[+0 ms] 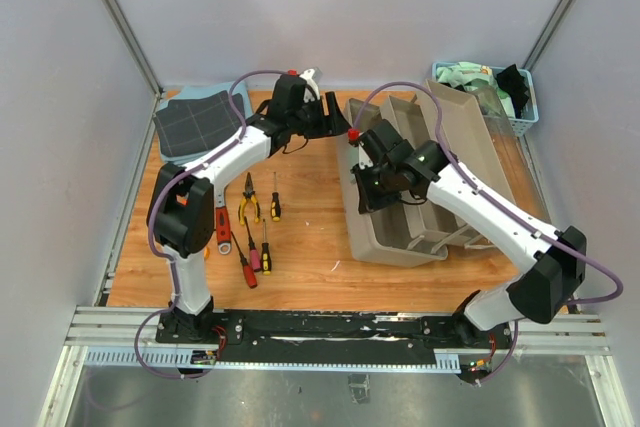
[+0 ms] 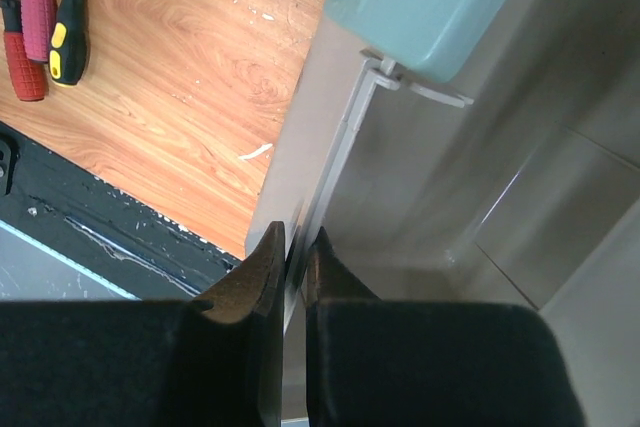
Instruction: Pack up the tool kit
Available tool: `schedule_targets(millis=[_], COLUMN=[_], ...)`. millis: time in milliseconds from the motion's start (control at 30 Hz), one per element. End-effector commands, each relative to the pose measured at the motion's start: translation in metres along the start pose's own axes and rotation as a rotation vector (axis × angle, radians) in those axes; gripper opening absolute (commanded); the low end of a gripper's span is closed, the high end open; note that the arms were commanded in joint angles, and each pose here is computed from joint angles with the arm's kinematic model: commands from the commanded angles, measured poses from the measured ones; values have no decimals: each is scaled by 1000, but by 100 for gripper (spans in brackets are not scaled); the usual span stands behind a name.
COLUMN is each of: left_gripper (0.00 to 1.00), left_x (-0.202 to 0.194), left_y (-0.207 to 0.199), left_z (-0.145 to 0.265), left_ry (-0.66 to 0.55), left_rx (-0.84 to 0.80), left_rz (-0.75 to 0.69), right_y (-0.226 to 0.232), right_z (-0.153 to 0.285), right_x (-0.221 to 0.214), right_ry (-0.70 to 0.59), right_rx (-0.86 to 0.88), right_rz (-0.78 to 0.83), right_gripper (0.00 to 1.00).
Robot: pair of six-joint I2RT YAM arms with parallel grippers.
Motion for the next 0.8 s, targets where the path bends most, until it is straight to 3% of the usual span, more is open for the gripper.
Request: schedule_targets(millis=[0, 500, 767], left_gripper=[70, 71, 71], left_x=[-11, 6, 13], left_y=[17, -5, 4], left_z=[-9, 7, 27], left_ry=[31, -8, -33], left_rx=[63, 23, 48], left_rz=[-18, 1, -11], right_y=[-1, 8, 20], right_z=[-8, -24, -46], right_x=[20, 21, 11], right_ry=[-83, -47, 6], right_rx=[-36, 10, 87], right_rz=[107, 121, 97], right_gripper=[1, 1, 1])
Point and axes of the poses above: each gripper's point midway between its finger pads, its own z axis back along the fingers, its own y axis along the line the jaws close on, x = y × z, the point moved 2 cm from there along z, back along the fingers, and after that the axes turned 7 degrees about z, right-handed, at the moved point
